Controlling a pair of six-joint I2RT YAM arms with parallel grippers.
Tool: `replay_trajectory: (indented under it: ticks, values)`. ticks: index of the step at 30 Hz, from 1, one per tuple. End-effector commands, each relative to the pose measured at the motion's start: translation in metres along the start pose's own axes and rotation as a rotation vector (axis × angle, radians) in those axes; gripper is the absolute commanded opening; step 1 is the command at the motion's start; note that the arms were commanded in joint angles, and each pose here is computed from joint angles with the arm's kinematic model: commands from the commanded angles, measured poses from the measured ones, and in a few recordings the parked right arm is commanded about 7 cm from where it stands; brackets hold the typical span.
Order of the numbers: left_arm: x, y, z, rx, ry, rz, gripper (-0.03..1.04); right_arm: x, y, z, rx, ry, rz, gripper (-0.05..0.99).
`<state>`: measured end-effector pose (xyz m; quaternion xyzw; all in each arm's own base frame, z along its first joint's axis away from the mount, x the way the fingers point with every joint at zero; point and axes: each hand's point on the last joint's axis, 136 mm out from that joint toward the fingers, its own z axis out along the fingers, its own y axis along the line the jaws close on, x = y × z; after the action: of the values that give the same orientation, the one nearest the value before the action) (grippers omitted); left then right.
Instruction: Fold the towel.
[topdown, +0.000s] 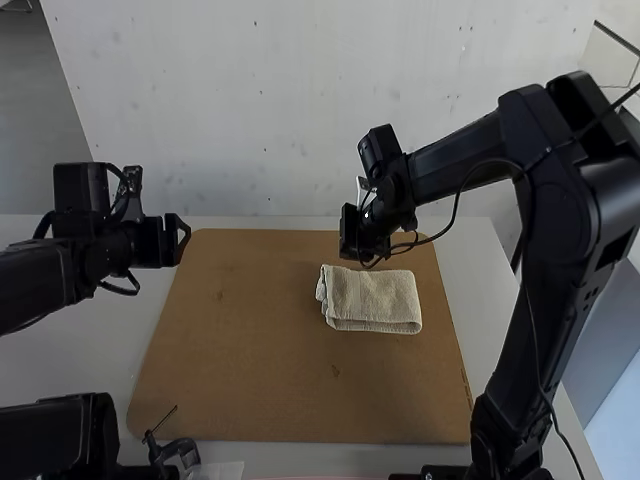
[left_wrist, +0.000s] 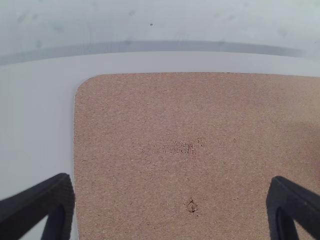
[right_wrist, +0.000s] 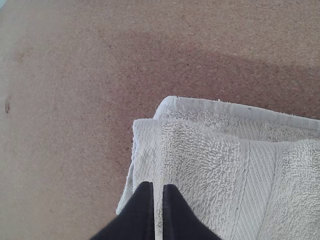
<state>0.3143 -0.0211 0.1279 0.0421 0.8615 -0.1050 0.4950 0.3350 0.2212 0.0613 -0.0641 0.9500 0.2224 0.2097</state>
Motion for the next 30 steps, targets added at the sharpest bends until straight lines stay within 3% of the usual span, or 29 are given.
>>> replay_trajectory:
  ticks: [1,20,26,30]
  values:
    - [0.004,0.000,-0.001,0.004,-0.004,0.009,0.84,0.012,-0.002,0.013,0.021,0.034,-0.031,0.02]
    - [0.000,0.006,-0.003,-0.006,-0.016,0.005,0.84,0.045,-0.016,0.077,0.061,0.131,-0.028,0.02]
    - [0.001,0.010,-0.004,-0.009,-0.016,-0.003,0.84,0.029,-0.001,0.078,-0.021,0.050,0.024,0.02]
    - [0.001,0.010,-0.005,-0.008,-0.018,-0.003,0.84,0.029,-0.003,0.078,-0.020,0.050,0.034,0.02]
